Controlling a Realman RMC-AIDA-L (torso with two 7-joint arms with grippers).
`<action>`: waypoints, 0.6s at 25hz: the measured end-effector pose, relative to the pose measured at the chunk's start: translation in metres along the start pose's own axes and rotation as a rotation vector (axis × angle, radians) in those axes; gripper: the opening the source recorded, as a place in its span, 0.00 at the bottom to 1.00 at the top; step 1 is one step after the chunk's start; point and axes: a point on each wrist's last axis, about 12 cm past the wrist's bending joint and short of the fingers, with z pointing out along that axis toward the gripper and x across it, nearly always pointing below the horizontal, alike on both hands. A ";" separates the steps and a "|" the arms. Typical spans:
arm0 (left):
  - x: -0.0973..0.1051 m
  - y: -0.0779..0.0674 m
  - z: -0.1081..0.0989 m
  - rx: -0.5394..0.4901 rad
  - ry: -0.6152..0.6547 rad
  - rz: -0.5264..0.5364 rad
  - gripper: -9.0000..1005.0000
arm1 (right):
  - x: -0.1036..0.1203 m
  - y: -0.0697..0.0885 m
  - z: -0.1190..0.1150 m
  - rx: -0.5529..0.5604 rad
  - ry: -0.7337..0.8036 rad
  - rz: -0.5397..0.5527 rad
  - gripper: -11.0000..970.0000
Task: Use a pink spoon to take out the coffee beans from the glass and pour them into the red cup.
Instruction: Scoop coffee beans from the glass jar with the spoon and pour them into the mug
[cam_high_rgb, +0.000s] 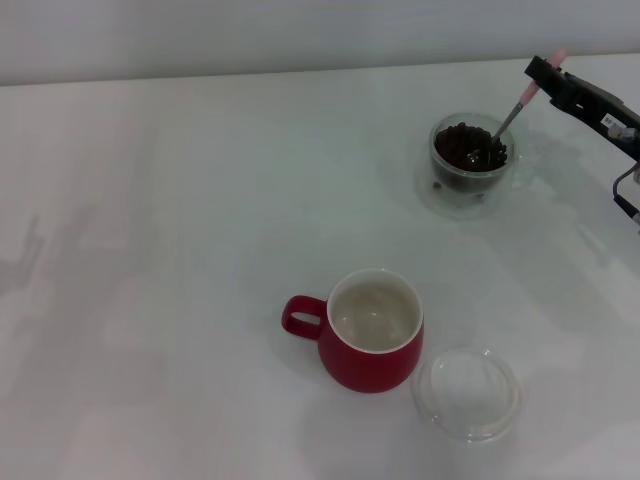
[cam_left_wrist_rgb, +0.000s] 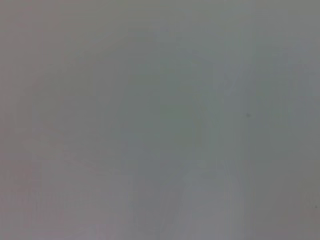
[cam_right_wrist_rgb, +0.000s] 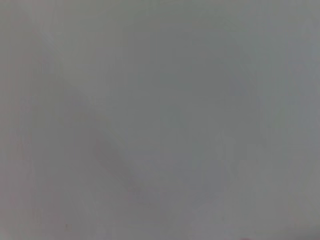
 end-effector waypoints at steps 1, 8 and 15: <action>0.000 0.000 0.000 0.000 0.000 0.000 0.74 | 0.000 0.000 0.000 0.002 0.000 0.019 0.16; 0.001 0.000 -0.001 -0.004 0.008 0.000 0.74 | -0.003 -0.002 0.000 0.016 -0.032 0.136 0.16; 0.001 0.003 -0.003 -0.008 0.007 0.006 0.74 | 0.001 -0.008 -0.003 0.066 -0.052 0.288 0.16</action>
